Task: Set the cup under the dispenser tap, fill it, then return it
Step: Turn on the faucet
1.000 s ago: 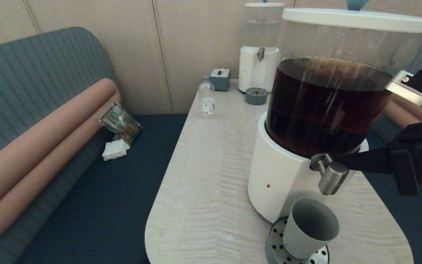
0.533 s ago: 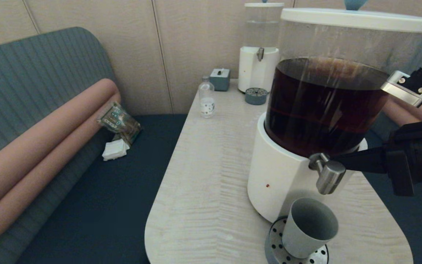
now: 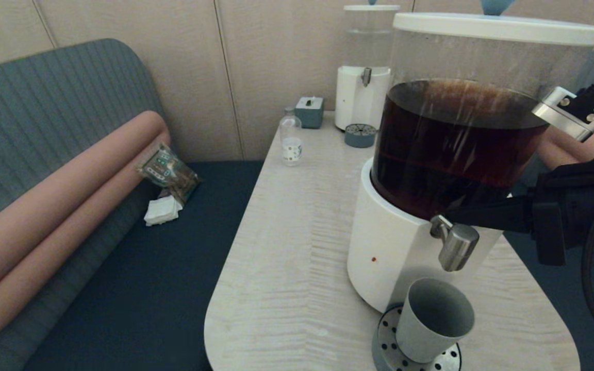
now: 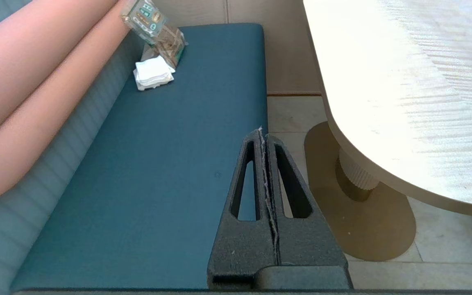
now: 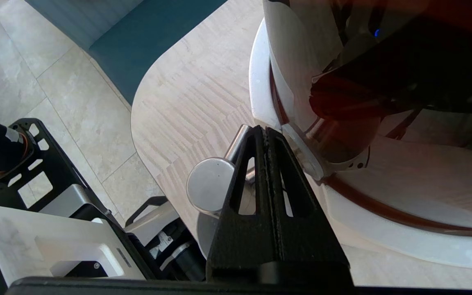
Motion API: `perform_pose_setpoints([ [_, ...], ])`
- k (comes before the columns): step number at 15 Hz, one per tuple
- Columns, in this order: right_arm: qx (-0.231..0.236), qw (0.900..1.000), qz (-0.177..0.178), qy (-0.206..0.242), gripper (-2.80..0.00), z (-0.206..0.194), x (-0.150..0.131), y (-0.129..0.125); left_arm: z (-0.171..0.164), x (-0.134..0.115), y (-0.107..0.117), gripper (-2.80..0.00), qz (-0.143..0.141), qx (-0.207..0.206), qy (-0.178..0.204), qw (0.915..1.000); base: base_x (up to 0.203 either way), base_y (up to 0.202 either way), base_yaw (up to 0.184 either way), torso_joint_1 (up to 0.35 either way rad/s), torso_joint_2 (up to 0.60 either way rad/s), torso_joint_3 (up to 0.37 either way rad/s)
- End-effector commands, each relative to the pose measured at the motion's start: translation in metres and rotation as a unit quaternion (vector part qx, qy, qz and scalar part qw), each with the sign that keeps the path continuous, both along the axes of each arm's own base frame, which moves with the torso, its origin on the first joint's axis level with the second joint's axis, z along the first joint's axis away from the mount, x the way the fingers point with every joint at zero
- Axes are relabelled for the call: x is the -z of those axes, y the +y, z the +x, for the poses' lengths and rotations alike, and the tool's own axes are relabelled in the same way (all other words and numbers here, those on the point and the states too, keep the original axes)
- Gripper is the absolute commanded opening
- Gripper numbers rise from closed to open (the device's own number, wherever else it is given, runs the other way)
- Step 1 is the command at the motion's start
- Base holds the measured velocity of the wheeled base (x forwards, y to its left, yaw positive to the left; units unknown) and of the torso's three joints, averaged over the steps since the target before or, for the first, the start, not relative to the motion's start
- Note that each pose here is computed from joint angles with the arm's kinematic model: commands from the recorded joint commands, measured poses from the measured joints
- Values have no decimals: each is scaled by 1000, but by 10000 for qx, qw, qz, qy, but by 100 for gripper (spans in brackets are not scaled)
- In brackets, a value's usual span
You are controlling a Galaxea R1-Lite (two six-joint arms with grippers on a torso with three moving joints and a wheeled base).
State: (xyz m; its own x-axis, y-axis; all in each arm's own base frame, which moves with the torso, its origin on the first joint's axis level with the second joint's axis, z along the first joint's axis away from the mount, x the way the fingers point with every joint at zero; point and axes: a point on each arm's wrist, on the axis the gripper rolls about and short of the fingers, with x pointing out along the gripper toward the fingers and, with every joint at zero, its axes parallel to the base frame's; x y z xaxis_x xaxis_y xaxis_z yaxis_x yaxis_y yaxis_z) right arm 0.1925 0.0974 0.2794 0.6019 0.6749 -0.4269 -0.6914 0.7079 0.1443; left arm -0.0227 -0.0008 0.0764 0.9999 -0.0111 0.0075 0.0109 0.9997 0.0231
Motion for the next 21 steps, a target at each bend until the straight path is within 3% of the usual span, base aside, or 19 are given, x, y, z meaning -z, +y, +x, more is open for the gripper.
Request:
perform_pose_setpoints([
  [1, -32, 10000, 3, 35, -280, -1, 2, 0, 0, 0, 0, -280, 0, -2, -1, 10000, 0, 0, 0, 0, 0, 0],
  [9, -559, 9980, 201, 209, -280, -2, 6, 2, 0, 0, 0, -280, 0, -2, 1, 10000, 0, 0, 0, 0, 0, 0],
  [12, -683, 9976, 56, 117, -280, -3, 9, 2, 0, 0, 0, -280, 0, -2, -1, 10000, 0, 0, 0, 0, 0, 0],
  [17, -612, 9981, 106, -24, -280, -4, 4, -1, 0, 0, 0, -280, 0, -2, -1, 10000, 0, 0, 0, 0, 0, 0],
  [21, -289, 9990, 213, -270, -280, -1, -2, -13, 0, 0, 0, -280, 0, -2, -1, 10000, 0, 0, 0, 0, 0, 0],
])
